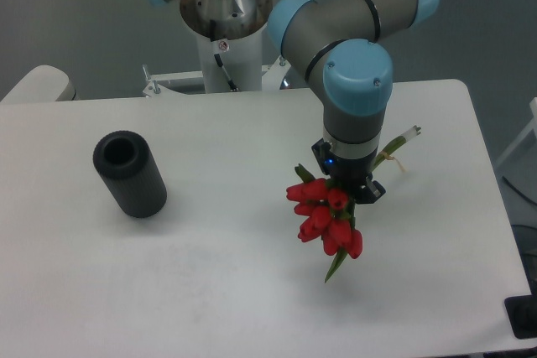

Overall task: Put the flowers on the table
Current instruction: 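Hold the red tulip bunch in the gripper and lift it slightly, then swing the held tulips toward the black vase and lower them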

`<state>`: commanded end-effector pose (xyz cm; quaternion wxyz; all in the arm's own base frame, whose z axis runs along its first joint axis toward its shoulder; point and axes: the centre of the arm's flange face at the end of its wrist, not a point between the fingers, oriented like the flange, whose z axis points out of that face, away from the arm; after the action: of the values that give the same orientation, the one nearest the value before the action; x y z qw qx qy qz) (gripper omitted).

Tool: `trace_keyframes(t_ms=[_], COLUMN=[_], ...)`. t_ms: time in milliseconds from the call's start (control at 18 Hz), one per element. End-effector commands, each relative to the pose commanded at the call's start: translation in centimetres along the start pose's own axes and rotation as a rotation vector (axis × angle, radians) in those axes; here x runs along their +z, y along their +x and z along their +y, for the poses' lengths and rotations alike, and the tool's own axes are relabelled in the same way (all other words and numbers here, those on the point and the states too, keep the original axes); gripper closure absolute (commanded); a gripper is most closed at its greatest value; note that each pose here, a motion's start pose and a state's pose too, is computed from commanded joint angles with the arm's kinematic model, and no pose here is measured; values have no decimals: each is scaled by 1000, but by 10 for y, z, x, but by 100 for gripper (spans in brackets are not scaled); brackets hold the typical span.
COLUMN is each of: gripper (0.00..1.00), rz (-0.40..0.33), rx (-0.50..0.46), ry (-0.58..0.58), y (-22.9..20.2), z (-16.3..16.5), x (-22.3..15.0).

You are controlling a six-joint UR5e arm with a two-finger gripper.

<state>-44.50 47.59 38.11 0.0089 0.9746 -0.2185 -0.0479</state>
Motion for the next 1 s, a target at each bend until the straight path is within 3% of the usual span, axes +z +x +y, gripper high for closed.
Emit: trace_keyframes(t_ms=[389, 667, 833, 1000], gripper=[99, 100, 100, 100], rz=[31, 53, 102, 122], rx=[-6, -74, -3, 28], ry=[-9, -14, -9, -4], y=[3, 10, 24, 41], z=[5, 55, 83, 90], x=[2, 0, 27, 38])
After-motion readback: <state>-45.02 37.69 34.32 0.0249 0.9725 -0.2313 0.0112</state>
